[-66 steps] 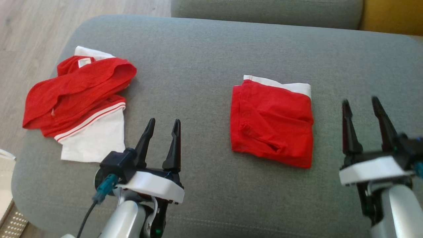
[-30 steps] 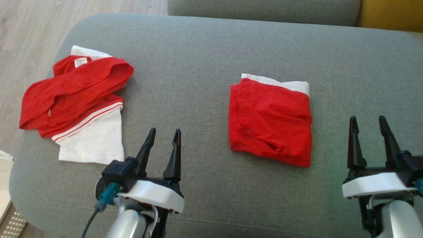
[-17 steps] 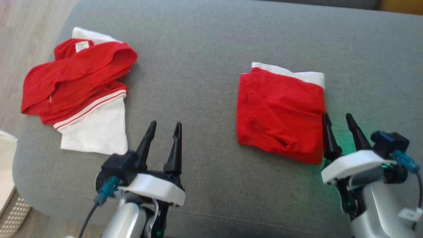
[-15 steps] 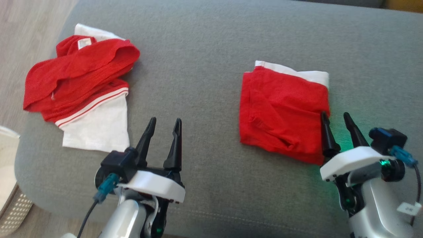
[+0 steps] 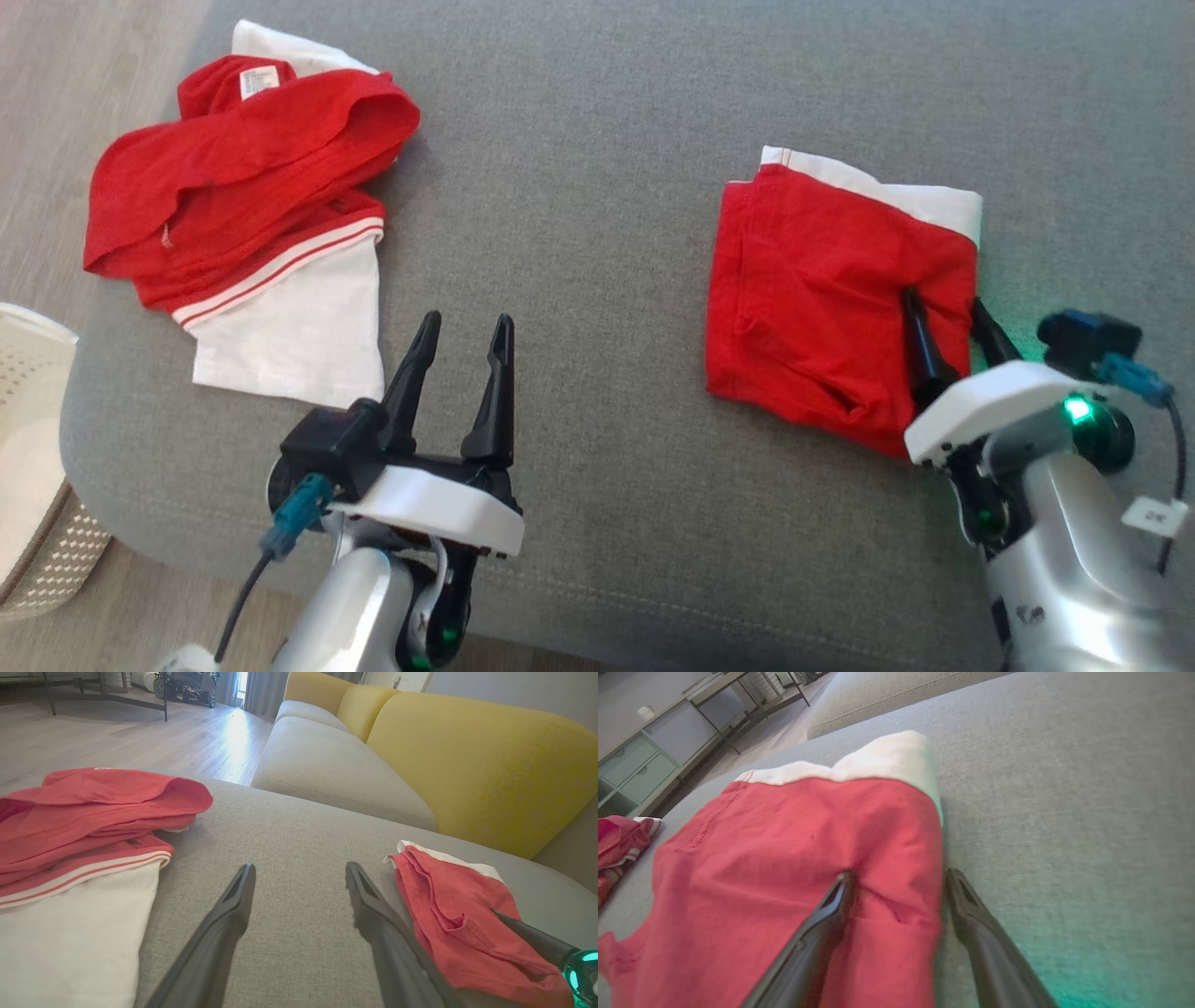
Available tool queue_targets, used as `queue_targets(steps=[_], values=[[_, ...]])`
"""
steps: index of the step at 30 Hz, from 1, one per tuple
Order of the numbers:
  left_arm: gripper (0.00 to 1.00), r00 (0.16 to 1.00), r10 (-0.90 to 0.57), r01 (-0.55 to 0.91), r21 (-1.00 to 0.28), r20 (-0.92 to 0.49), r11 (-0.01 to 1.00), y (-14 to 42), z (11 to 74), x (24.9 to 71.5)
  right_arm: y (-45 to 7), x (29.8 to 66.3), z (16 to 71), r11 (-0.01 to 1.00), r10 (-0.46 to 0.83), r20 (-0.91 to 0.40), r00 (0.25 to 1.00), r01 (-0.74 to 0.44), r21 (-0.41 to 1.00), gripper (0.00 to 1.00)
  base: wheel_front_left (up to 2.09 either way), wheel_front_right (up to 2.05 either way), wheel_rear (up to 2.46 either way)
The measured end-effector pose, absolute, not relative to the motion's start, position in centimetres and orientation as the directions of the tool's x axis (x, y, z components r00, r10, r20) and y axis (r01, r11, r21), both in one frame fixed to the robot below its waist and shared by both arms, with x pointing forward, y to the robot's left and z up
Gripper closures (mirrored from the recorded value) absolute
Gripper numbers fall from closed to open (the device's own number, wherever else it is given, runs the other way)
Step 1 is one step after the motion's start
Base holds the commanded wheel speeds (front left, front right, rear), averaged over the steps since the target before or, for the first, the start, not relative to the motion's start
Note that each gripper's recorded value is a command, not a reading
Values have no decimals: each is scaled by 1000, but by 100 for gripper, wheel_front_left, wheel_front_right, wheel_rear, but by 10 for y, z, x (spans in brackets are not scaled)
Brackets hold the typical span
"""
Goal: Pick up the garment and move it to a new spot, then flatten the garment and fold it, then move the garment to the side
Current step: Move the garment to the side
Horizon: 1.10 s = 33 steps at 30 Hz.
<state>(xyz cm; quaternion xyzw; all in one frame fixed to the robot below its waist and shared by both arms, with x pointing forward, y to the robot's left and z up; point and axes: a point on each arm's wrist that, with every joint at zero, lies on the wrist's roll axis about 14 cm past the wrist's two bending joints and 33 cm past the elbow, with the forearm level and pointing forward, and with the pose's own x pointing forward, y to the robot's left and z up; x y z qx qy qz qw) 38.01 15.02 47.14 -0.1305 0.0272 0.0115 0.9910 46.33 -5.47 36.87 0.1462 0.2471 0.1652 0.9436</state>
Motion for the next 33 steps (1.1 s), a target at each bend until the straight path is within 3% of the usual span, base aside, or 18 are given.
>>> queue_targets(steps=[1,2,16,24,33], values=[[0,998,16,-30,-257,-57,966,150,471,381,-52,465,369,899,392,-416,820,-247,360,88,0,0,0],[0,998,16,-30,-257,-57,966,150,471,382,-49,467,369,897,402,-415,816,-261,355,100,0,0,0],[0,998,-51,38,-270,-42,962,130,472,399,-73,476,372,884,442,-448,778,-464,66,100,0,0,0],[0,990,-143,135,-259,-11,956,104,472,429,-151,514,392,907,319,-461,828,-407,-103,100,0,0,0],[0,970,-243,240,-259,20,935,74,466,460,-232,526,394,941,166,-495,853,-287,-179,100,0,0,0]])
